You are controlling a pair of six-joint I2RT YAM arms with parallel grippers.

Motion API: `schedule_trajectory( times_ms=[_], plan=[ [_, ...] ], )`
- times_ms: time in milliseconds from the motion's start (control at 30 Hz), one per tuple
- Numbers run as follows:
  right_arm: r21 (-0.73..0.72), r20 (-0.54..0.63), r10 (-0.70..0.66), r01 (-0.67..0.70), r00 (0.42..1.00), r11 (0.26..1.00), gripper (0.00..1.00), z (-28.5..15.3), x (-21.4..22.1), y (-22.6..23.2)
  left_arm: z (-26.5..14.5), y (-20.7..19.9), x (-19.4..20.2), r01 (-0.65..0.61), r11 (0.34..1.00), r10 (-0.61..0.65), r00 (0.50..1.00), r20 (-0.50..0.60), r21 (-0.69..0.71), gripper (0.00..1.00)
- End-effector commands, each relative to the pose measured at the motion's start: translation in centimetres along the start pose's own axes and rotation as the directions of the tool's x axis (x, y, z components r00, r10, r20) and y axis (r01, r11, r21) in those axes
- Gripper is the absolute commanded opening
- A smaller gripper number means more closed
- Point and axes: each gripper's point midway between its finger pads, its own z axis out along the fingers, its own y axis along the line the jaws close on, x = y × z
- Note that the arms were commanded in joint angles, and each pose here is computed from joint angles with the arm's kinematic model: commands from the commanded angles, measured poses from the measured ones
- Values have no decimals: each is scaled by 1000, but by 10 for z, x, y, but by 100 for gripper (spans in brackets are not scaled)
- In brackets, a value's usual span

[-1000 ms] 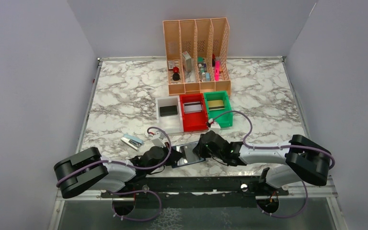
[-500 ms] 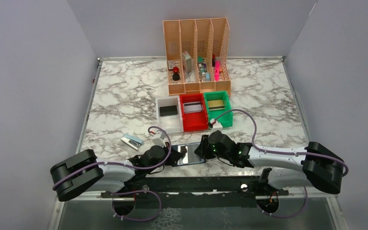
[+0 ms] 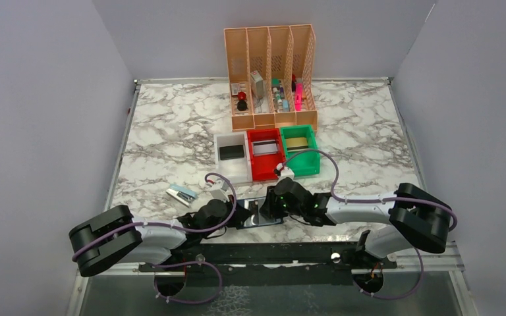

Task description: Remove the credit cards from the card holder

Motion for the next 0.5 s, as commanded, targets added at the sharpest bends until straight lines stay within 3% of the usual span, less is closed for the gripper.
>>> schedule_trajectory(
  times_ms=[0,67,233,467],
  plan=[
    [52,-70,1,2,998,999,35,3,23,-20,-6,18,15,-37,998,34,997,-64,-44,9],
    [70,-77,17,-12,997,997,34,4,26,-23,-6,17,16,-31,999,29,997,-67,-40,19],
    [85,-92,53,-45,994,995,34,8,37,-31,-6,17,15,-12,999,10,998,-62,-43,33],
    [89,-102,77,-68,992,994,33,10,43,-34,-8,30,18,35,995,-40,998,-50,-89,39]
  ],
)
